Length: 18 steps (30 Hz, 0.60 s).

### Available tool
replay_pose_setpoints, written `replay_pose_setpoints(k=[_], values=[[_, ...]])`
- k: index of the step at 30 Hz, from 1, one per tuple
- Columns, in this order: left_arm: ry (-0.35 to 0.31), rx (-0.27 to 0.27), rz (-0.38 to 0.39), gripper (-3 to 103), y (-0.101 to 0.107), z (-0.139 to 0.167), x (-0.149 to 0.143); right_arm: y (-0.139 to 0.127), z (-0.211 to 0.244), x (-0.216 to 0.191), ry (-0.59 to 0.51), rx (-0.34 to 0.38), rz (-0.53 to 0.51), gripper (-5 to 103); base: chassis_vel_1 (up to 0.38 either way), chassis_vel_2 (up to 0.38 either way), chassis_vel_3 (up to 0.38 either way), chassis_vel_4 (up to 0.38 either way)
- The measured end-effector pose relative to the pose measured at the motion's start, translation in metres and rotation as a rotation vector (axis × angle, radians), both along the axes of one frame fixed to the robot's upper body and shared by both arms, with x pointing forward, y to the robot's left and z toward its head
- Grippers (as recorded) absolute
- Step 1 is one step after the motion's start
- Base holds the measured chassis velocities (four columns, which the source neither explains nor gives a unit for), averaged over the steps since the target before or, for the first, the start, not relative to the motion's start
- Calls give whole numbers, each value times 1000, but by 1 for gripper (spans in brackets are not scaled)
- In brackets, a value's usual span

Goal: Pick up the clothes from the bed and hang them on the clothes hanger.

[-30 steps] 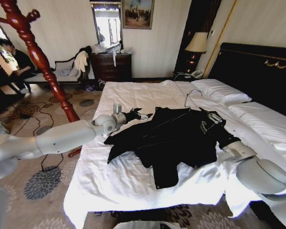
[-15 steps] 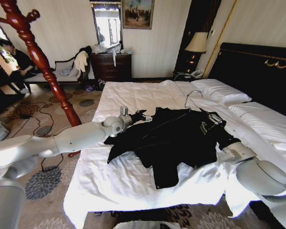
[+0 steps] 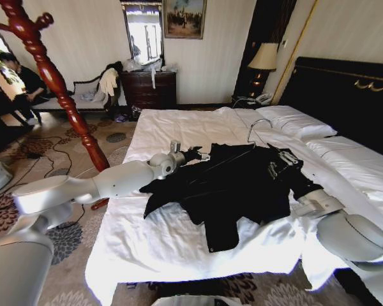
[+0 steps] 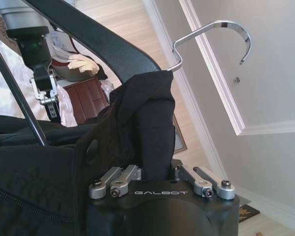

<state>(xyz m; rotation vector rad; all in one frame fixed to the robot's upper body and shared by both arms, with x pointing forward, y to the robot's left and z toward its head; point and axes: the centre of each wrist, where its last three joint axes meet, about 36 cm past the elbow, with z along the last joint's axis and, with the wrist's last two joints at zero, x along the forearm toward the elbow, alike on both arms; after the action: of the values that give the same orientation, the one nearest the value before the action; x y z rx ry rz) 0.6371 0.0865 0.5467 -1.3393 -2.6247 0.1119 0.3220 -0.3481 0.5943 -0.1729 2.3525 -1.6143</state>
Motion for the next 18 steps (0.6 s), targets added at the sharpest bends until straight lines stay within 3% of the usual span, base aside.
replay_pose_setpoints(k=[12, 18], values=[[58, -50, -85, 91, -17, -2, -1, 0, 0, 1, 0, -1, 1, 23, 0, 0, 0, 0], [79, -47, -86, 96, -18, -4, 6, 1, 0, 0, 0, 0, 4, 23, 0, 0, 0, 0]])
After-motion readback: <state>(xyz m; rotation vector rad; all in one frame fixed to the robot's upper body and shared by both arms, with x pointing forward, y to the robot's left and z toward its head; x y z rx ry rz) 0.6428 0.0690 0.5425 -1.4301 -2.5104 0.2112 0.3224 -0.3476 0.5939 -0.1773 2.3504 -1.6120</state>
